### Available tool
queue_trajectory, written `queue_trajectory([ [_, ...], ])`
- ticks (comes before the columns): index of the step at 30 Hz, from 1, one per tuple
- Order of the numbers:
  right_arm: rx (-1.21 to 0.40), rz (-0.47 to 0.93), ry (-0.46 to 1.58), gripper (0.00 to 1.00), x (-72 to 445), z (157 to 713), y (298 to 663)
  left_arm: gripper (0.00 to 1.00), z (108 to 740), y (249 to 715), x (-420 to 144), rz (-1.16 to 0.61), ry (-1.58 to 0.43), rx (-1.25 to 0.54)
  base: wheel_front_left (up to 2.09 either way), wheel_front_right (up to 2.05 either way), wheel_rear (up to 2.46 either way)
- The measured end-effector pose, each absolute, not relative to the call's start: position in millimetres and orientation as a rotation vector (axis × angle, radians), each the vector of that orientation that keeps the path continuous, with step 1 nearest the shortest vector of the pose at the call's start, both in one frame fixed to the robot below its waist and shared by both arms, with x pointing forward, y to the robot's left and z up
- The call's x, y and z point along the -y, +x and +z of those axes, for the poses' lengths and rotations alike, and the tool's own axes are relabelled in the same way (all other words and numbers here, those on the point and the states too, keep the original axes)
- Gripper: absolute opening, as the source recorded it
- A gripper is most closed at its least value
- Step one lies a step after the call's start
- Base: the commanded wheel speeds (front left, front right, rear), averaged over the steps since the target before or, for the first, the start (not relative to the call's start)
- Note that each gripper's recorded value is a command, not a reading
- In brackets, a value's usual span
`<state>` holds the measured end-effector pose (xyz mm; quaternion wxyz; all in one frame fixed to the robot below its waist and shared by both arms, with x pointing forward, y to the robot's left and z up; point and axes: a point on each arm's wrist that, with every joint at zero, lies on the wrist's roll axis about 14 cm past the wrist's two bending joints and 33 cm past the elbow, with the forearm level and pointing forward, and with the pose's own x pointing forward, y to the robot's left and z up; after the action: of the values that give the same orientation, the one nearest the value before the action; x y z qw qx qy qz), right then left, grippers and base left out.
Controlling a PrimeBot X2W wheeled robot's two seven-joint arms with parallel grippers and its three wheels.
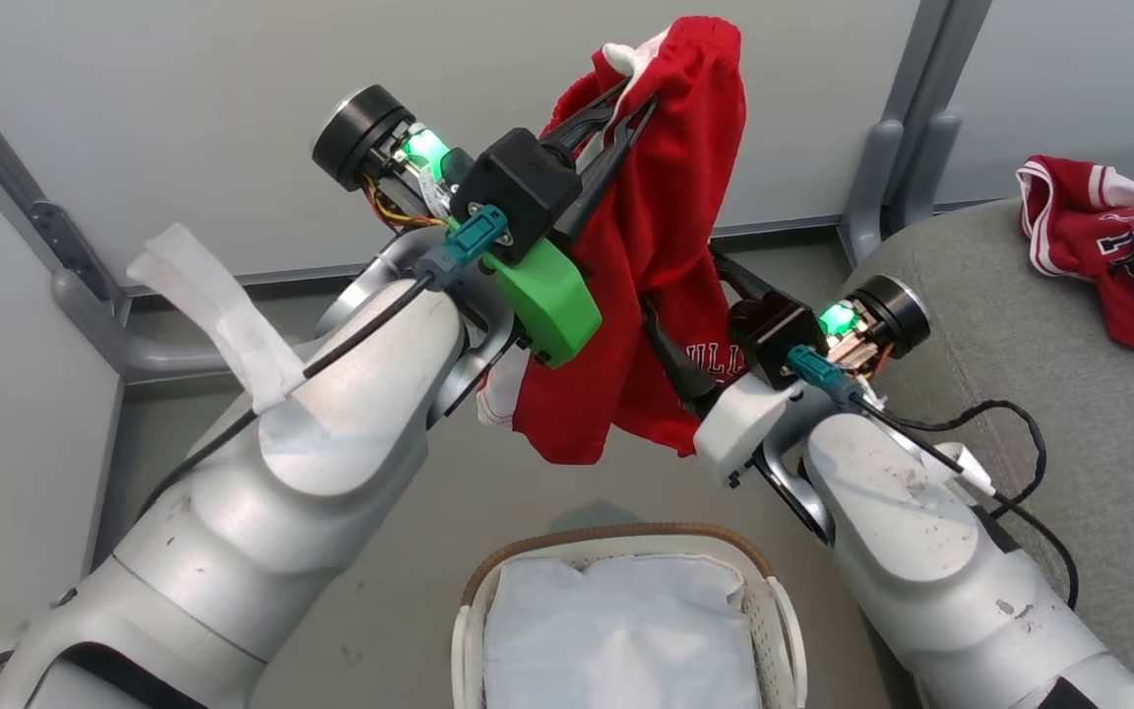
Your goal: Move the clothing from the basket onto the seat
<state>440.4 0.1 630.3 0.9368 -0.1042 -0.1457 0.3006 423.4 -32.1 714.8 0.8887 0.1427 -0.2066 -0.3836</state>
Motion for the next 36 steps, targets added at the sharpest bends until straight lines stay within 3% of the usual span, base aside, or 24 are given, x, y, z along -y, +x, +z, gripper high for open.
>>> queue_trajectory([
  [6, 0.28, 0.673, -0.211, 1.0, -20.7, 631.9, 445.5, 0.0, 717.8, 416.2, 29.7, -0.803, 0.293, 0.441, 0.0, 0.0, 0.0],
  [7, 0.279, 0.678, -0.209, 0.48, -23.0, 632.6, 446.4, 0.0, 718.9, 414.6, 29.8, -0.806, 0.289, 0.445, 0.0, 0.0, 0.0],
  [8, 0.28, 0.683, -0.208, 0.38, -24.8, 634.0, 447.4, 0.0, 719.6, 413.4, 29.7, -0.808, 0.286, 0.448, 0.0, 0.0, 0.0],
  [9, 0.281, 0.688, -0.208, 0.11, -26.2, 635.0, 448.0, 0.0, 719.6, 412.7, 29.3, -0.808, 0.281, 0.447, 0.0, 0.0, 0.0],
  [10, 0.28, 0.693, -0.209, 0.0, -27.9, 635.4, 448.4, 0.0, 718.7, 412.2, 28.5, -0.808, 0.274, 0.444, 0.0, 0.0, 0.0],
  [16, 0.294, 0.687, -0.198, 0.0, -24.6, 642.6, 453.1, 0.0, 707.7, 417.3, 18.4, -0.785, 0.234, 0.408, 0.0, 0.0, 0.0],
  [18, 0.295, 0.68, -0.194, 0.0, -21.7, 643.3, 454.3, 0.33, 701.9, 420.9, 12.8, -0.768, 0.215, 0.393, 0.0, 0.0, 0.0],
  [19, 0.296, 0.678, -0.193, 0.0, -20.7, 643.7, 454.6, 0.86, 699.2, 422.3, 10.8, -0.761, 0.205, 0.386, 0.0, 0.0, 0.0],
  [20, 0.298, 0.673, -0.191, 0.0, -18.9, 644.4, 455.4, 1.0, 695.3, 423.7, 8.4, -0.755, 0.191, 0.376, 0.0, 0.0, 0.0],
  [36, 0.283, 0.52, -0.128, 0.0, 37.2, 632.3, 467.5, 1.0, 564.0, 413.4, -21.8, -0.588, -0.056, 0.086, 0.0, 0.0, 0.0],
])
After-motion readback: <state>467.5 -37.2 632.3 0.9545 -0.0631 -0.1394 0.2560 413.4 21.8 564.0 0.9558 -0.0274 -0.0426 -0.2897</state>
